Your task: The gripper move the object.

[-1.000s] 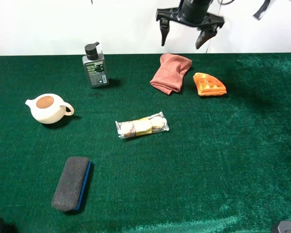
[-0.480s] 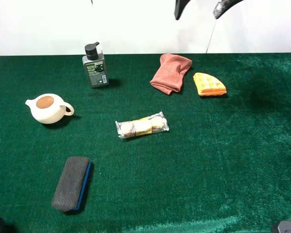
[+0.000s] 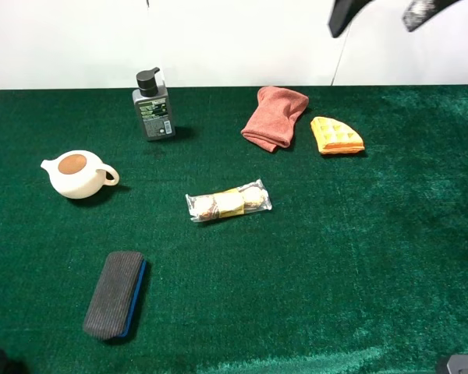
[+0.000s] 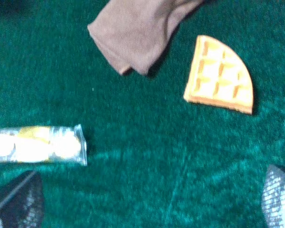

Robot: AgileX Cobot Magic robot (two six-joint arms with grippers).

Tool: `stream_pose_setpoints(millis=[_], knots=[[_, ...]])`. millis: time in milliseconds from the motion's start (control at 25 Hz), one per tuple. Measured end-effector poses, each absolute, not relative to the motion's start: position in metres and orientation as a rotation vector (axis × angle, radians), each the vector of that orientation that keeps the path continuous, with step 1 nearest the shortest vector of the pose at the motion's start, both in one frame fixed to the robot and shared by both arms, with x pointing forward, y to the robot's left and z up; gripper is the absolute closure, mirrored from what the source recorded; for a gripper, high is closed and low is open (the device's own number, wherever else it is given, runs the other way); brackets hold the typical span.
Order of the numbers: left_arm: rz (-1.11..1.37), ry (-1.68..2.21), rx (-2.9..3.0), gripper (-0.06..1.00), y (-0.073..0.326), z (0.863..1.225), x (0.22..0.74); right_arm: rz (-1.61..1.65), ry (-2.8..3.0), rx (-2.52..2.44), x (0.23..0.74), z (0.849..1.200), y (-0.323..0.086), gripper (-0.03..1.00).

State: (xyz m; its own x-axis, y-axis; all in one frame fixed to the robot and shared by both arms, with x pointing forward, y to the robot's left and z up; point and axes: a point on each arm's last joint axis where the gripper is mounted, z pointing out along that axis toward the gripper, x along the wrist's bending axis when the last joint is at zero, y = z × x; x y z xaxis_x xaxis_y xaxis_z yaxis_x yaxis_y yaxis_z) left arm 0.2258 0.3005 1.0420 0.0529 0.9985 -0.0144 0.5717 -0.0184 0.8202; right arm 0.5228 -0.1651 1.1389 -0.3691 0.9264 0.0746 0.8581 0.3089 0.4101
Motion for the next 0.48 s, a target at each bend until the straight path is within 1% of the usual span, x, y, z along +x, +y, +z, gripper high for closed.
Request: stream_pose_setpoints(millis=[480], knots=[[0.817, 1.594, 1.668, -0.05, 0.3, 1.042, 0.226, 0.683, 2.319, 1.592, 0.442, 1.165, -0.204, 0.27]])
